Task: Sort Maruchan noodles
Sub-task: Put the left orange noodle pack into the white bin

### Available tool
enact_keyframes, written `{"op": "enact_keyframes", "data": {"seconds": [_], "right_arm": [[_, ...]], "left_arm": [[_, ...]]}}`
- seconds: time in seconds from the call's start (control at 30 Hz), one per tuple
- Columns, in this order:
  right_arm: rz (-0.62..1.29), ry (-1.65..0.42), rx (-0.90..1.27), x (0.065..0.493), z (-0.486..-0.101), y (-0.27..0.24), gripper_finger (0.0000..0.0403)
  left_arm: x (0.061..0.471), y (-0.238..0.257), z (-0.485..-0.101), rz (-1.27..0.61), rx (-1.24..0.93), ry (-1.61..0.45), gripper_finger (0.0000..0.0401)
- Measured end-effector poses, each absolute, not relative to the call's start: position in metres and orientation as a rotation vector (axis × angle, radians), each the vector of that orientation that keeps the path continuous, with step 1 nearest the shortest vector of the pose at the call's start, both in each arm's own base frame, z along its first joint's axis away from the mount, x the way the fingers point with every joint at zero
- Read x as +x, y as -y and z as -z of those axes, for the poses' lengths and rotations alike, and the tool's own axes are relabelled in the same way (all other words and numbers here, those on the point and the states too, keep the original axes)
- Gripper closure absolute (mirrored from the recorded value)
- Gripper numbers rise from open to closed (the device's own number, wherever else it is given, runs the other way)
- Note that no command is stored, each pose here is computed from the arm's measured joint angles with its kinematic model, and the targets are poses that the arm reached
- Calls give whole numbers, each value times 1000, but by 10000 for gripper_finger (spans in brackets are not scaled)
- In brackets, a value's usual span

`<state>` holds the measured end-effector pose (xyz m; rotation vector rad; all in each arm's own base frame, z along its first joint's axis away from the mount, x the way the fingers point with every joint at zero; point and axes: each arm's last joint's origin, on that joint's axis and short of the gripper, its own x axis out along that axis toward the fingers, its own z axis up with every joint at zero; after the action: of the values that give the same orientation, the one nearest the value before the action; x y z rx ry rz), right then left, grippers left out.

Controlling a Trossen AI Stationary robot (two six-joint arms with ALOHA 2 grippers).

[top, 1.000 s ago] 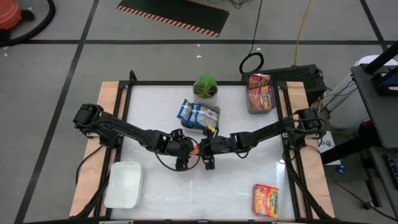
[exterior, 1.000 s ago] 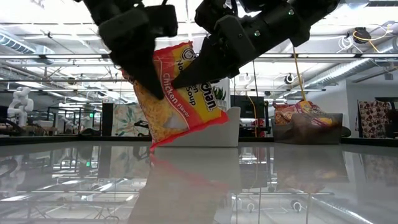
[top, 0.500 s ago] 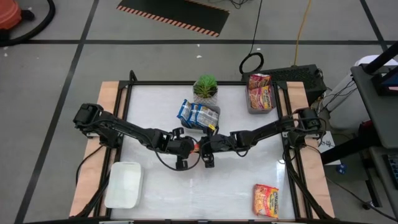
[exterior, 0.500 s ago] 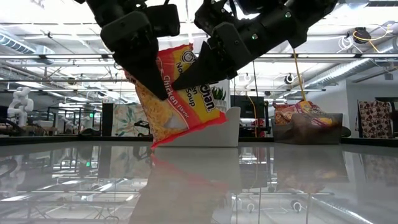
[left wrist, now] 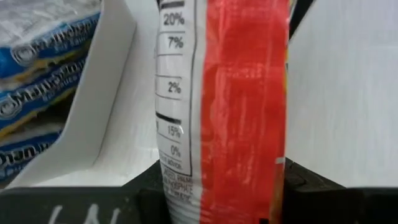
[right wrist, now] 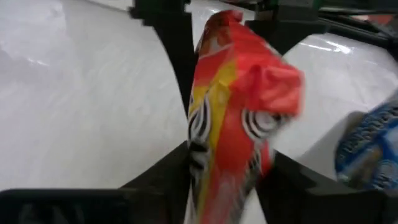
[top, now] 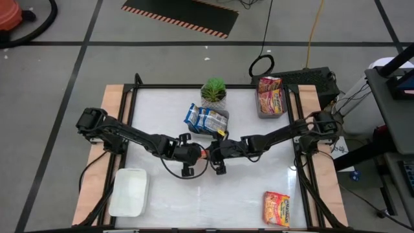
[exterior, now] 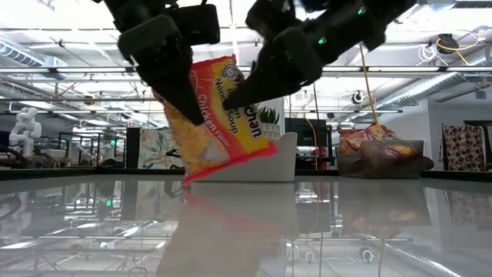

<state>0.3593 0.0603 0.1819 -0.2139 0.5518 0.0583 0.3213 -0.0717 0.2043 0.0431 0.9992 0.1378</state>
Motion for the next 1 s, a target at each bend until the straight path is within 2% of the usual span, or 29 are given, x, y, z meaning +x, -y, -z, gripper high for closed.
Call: {"op": "enact_keyframes", "data": {"seconds": [0.23, 0.37, 0.53, 0.77, 1.0], "right_arm": [[-10, -509, -290, 339, -220, -69, 176], [-26, -529, -283, 314, -247, -72, 149], [-32, -567, -209, 270, -281, -72, 143], [106, -466, -132, 214, -322, -72, 145], [36, -375, -108, 195, -326, -86, 146]], "left_arm": [[316, 82, -212, -133, 55, -1064, 273], [312, 92, -219, -139, 32, -1099, 273], [302, 112, -234, -97, 57, -1173, 273], [273, 154, -281, 23, 157, -1294, 273], [235, 188, -325, 28, 131, -1260, 273]]}}
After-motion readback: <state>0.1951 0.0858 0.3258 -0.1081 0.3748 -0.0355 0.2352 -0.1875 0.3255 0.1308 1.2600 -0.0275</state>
